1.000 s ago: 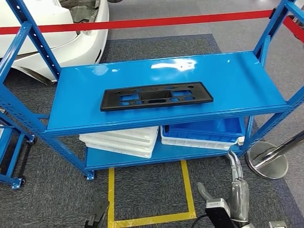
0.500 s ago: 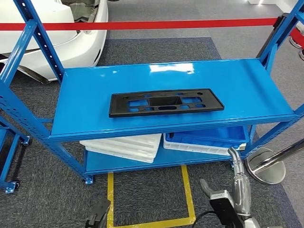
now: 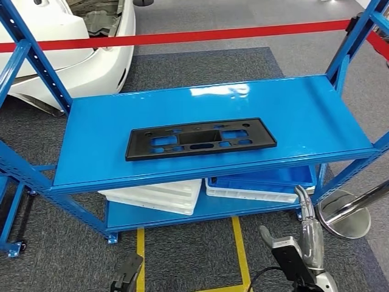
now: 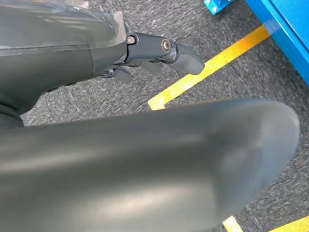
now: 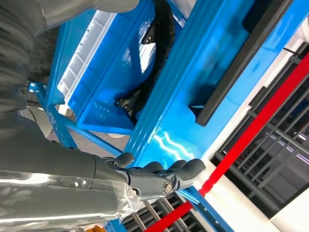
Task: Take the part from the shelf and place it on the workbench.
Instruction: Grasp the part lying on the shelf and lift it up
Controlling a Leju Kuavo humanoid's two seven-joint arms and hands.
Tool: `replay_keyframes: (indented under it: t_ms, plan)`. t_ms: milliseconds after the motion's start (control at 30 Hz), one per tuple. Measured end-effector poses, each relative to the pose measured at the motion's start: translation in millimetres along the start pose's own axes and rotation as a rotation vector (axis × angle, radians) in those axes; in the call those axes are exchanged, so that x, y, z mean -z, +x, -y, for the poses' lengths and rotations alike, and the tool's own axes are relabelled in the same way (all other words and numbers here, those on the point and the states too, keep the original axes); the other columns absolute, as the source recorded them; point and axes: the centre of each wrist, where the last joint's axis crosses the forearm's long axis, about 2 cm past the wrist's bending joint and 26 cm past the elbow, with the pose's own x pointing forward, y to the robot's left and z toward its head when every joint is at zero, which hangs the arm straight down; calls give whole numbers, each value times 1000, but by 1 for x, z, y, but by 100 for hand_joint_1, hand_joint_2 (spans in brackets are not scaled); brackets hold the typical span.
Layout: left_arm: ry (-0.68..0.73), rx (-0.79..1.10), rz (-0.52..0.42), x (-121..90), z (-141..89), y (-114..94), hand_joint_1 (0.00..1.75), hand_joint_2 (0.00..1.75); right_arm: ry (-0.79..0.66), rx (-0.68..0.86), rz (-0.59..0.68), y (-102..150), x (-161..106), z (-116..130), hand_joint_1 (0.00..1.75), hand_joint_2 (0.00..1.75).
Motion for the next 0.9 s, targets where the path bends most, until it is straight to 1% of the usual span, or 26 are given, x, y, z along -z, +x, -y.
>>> replay_keyframes:
  t_ms: [100, 233, 533, 733, 900]
  plan:
    - [-1, 0, -4, -1, 0, -2, 0, 0, 6, 1, -5, -1, -1, -1, 0, 175]
    - [-3, 4, -5, -1, 0, -1, 0, 0, 22, 19, -13, -3, 1, -1, 0, 0]
    - [-12, 23, 0, 2, -1, 3, 0, 0, 27, 49, -48, -19, 14, 12, 0, 0]
    - [-17, 33, -2, 3, -2, 5, 0, 0, 57, 15, -54, -28, 19, 19, 0, 0]
    - [-24, 40, 5, 5, -2, 8, 0, 0, 71, -1, -55, -31, 22, 21, 0, 0]
